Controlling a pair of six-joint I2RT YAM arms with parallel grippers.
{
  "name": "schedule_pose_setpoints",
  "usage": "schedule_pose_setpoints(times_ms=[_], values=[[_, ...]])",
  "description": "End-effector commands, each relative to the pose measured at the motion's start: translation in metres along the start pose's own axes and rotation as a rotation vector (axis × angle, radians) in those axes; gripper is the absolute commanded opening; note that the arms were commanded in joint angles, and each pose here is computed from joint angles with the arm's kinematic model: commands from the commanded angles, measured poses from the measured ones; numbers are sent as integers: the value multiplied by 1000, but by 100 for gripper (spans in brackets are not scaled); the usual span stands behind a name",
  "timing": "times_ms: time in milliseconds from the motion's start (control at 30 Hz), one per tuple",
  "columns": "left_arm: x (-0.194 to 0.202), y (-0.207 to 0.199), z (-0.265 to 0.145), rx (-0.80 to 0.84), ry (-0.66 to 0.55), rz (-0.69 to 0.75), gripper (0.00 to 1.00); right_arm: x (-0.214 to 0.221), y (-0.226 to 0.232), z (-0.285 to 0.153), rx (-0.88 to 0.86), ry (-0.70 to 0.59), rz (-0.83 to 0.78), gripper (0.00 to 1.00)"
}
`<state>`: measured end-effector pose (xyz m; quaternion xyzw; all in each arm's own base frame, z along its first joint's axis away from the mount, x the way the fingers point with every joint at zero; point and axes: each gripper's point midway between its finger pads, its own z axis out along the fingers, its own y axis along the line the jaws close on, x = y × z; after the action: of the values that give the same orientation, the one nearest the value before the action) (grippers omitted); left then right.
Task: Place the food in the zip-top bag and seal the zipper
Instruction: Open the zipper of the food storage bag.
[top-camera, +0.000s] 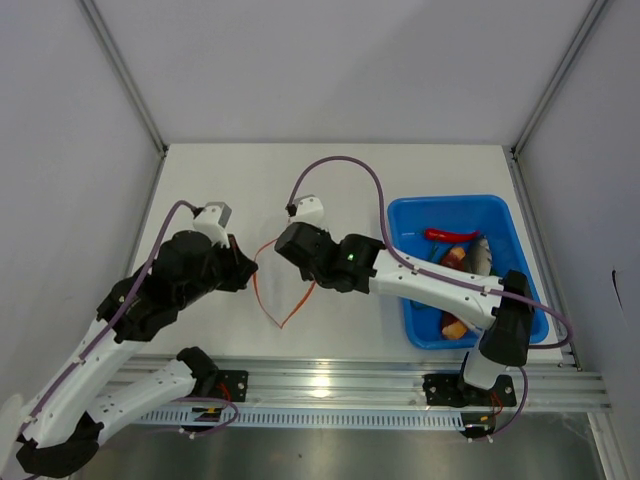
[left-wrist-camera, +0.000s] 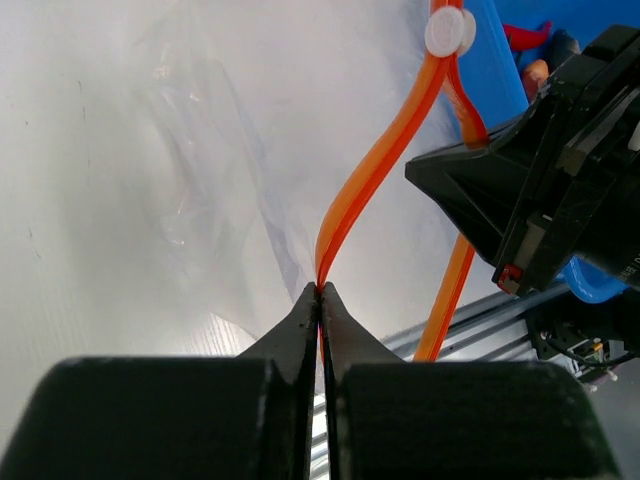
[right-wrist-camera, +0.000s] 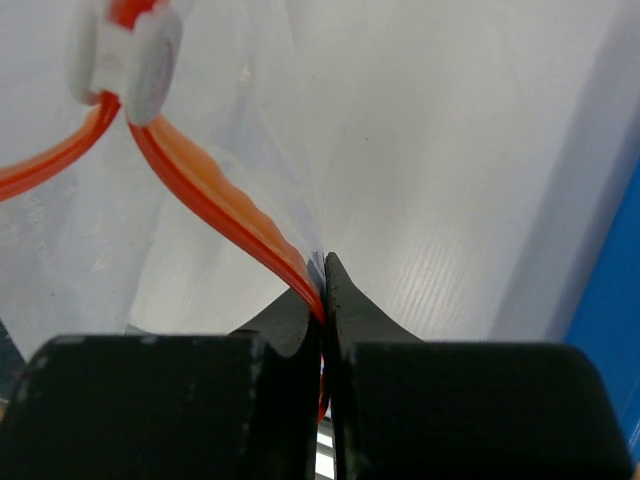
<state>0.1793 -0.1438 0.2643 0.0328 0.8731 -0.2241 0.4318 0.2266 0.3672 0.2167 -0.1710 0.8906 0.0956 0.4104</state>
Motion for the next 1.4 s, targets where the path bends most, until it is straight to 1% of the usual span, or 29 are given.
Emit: schedule_pose_setpoints(times_ms=[0, 33, 67, 100, 133, 167, 300, 433, 500, 600, 733, 833, 867, 933, 967, 1033, 1100, 1133, 1167, 1200, 1267, 1333, 1367], values=[[4, -9, 4, 49, 14, 0, 1, -26, 5, -9, 12, -70, 48, 0], [4, -14, 5, 74, 19, 17, 1, -28, 9, -8, -7, -75, 53, 0], [12, -20, 7, 120, 49, 27, 0, -27, 15, -9, -37, -65, 53, 0], [9, -26, 8, 151, 36, 35, 5, -29, 15, -9, -48, -64, 62, 0], [10, -28, 9, 161, 38, 35, 12, -30, 18, -9, -62, -65, 71, 0], [14, -34, 9, 198, 59, 36, 23, -30, 21, -11, -82, -57, 74, 0], [20, -39, 14, 219, 87, 38, 34, -30, 25, -11, -111, -49, 87, 0], [19, -42, 15, 233, 89, 35, 39, -31, 26, -11, -116, -48, 92, 0], [18, -44, 16, 239, 89, 33, 44, -30, 27, -10, -120, -43, 93, 0], [19, -47, 18, 252, 97, 32, 45, -31, 31, -11, -136, -41, 99, 0], [26, -42, 27, 222, 116, 40, 43, -32, 34, -12, -155, -36, 110, 0], [34, -38, 33, 207, 131, 42, 38, -36, 34, -13, -172, -39, 135, 0], [36, -36, 35, 198, 132, 42, 33, -34, 34, -12, -179, -31, 139, 0], [39, -32, 37, 181, 140, 42, 29, -36, 31, -13, -184, -32, 151, 0], [39, -28, 38, 161, 132, 44, 22, -35, 31, -13, -191, -27, 151, 0], [38, -23, 37, 140, 122, 51, 19, -35, 27, -13, -190, -24, 158, 0], [29, -13, 36, 80, 82, 66, 18, -30, 24, -12, -190, -15, 164, 0], [27, -9, 35, 58, 78, 74, 15, -31, 21, -11, -188, -16, 173, 0], [22, -7, 33, 44, 68, 81, 2, -32, 18, -14, -194, -19, 178, 0], [18, -1, 33, 6, 52, 88, 0, -28, 16, -13, -185, -14, 173, 0], [13, 3, 29, -19, 40, 94, 1, -29, 8, -14, -165, -17, 174, 0], [3, 6, 24, -44, 8, 93, 1, -23, -8, -9, -108, -12, 165, 0], [5, 8, 22, -58, 19, 98, 1, -21, -14, -8, -86, -12, 162, 0]])
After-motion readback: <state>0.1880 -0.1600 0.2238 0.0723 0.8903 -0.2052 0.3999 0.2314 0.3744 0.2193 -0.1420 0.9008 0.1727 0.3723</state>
